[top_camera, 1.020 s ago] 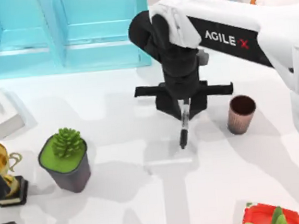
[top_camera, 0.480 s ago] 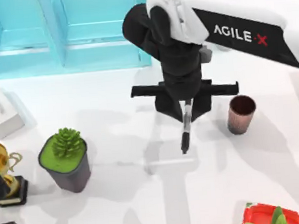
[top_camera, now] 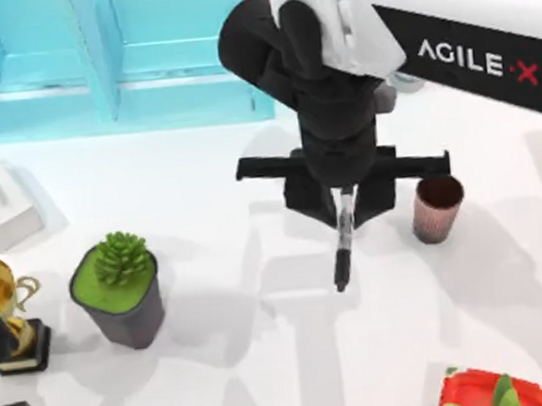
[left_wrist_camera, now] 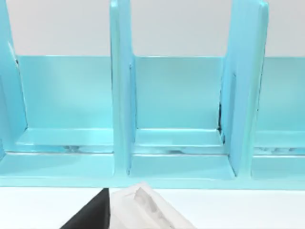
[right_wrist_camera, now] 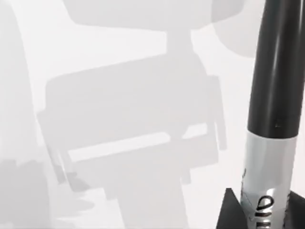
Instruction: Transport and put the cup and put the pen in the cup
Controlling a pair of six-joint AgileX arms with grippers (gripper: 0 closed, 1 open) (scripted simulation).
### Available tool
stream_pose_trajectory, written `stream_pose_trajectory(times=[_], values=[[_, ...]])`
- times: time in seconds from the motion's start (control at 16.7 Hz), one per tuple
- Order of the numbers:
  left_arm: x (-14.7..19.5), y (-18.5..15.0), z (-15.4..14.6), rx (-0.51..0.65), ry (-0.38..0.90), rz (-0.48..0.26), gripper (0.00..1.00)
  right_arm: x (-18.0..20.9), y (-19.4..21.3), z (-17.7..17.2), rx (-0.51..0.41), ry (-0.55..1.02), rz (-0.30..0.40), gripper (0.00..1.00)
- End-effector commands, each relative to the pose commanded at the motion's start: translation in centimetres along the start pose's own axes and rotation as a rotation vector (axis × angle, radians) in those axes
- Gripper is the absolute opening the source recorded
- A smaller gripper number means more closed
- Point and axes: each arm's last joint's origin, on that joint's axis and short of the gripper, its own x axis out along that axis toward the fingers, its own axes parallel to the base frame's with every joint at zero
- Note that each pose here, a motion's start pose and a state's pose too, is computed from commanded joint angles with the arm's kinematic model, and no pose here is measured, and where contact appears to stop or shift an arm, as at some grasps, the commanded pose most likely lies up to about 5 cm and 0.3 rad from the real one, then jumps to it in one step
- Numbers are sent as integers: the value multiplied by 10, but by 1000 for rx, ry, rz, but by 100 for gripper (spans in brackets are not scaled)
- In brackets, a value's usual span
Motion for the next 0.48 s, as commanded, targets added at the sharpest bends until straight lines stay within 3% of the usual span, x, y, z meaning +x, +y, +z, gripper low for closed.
stream_pose_trajectory(times=[0.48], values=[[0,0,0,0,0,0,100,-7,-6,-11,6,9,-11,0]])
